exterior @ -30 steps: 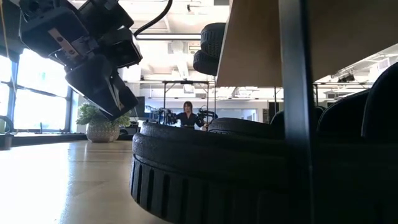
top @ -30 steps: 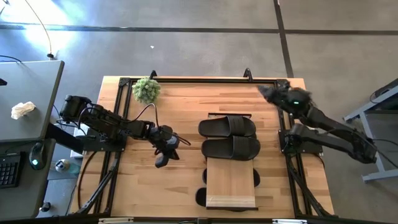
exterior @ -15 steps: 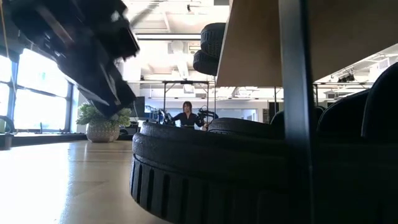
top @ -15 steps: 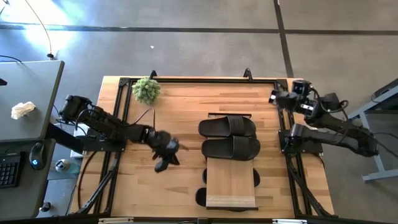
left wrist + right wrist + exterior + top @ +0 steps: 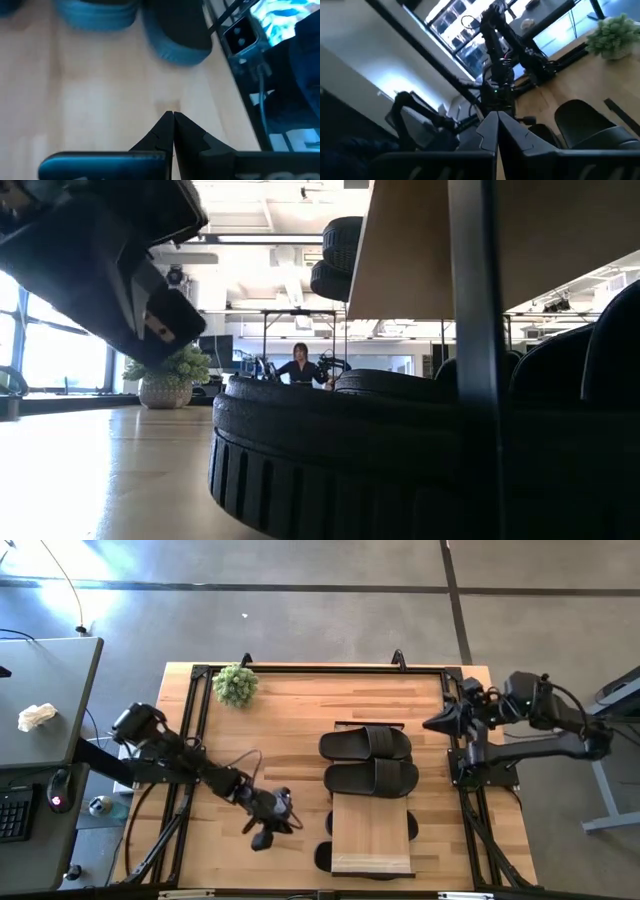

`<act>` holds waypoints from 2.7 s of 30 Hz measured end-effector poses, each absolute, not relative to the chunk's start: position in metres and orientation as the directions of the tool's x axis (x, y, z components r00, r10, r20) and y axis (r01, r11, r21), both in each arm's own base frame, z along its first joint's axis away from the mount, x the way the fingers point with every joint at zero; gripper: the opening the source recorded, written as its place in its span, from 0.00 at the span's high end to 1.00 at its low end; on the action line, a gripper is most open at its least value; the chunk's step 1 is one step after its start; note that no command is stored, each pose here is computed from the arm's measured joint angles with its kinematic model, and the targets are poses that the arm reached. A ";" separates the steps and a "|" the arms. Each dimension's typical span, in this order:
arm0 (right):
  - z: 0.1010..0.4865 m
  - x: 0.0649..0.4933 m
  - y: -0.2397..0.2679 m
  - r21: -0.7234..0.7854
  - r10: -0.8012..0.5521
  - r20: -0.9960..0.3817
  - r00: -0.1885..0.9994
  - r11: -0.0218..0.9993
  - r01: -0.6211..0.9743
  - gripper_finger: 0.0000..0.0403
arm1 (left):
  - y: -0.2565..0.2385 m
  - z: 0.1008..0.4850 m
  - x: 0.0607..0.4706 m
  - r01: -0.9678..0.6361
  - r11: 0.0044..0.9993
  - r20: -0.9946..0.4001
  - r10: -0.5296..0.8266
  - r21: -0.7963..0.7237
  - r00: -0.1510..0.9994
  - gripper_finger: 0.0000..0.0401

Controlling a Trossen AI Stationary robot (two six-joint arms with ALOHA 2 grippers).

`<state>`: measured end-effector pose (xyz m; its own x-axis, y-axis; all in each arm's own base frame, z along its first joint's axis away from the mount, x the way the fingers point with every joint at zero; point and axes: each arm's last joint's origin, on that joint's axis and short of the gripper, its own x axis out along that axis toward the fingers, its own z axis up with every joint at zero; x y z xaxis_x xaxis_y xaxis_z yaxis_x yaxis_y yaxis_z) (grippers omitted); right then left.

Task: Pick and place slides into the shelf
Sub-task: Adjust the black slides under the shelf, then return to Home Position

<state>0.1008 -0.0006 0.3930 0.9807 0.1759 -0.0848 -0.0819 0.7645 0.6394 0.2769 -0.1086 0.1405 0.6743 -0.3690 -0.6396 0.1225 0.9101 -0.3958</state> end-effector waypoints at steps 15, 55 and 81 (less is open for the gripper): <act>0.377 0.140 0.029 0.623 0.335 -0.261 0.905 0.775 -0.106 1.00 | -0.149 0.124 0.348 0.133 0.882 -0.639 -0.424 -0.453 0.642 1.00; 0.374 0.131 0.058 0.606 0.376 -0.287 0.881 0.783 -0.137 1.00 | -0.154 0.160 0.363 -0.056 0.942 -0.723 -0.215 -0.331 0.656 1.00; 0.440 0.116 0.046 0.558 0.187 0.375 0.908 0.737 -0.382 1.00 | -0.007 0.421 0.218 0.138 0.980 0.013 -0.138 -0.144 0.990 1.00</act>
